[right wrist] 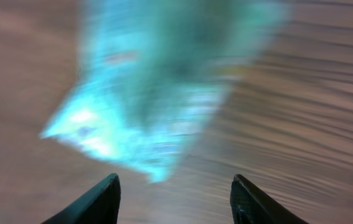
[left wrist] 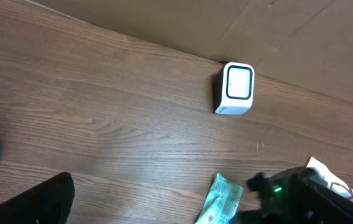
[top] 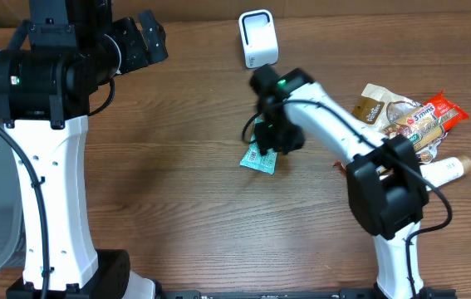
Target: Scan the item barcode
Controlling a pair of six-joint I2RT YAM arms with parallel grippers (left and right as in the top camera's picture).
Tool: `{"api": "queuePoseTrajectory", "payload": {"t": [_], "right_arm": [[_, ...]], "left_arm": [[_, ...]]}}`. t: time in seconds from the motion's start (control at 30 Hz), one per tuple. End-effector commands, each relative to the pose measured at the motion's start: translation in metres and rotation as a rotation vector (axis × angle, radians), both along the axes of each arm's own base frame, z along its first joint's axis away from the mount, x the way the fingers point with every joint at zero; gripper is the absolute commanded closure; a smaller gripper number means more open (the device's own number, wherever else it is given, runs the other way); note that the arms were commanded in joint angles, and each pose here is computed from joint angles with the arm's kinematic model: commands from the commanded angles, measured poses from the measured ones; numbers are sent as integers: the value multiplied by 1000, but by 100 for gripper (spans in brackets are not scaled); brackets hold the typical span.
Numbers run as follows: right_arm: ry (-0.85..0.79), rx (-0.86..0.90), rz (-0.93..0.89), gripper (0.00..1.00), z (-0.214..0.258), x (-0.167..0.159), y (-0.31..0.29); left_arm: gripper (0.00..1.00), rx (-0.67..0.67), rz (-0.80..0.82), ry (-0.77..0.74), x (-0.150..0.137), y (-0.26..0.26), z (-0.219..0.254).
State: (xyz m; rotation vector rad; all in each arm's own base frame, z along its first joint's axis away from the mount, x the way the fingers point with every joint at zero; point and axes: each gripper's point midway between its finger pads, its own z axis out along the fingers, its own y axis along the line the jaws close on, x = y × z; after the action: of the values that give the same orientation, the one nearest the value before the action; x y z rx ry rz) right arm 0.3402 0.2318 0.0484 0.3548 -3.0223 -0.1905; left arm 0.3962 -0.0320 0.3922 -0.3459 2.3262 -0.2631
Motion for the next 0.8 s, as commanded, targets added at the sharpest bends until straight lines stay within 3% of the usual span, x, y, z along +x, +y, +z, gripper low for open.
{"api": "queuePoseTrajectory", "payload": {"t": [0.0, 0.23, 0.77], "right_arm": [[-52, -132, -223, 43, 3, 21, -44], [-36, -231, -249, 43, -18, 14, -76], [6, -194, -261, 48, -46, -5, -66]], "left_arm": [[0, -3, 19, -3, 2, 3, 1], [1, -3, 19, -3, 2, 3, 1], [0, -3, 19, -3, 2, 3, 1]]}}
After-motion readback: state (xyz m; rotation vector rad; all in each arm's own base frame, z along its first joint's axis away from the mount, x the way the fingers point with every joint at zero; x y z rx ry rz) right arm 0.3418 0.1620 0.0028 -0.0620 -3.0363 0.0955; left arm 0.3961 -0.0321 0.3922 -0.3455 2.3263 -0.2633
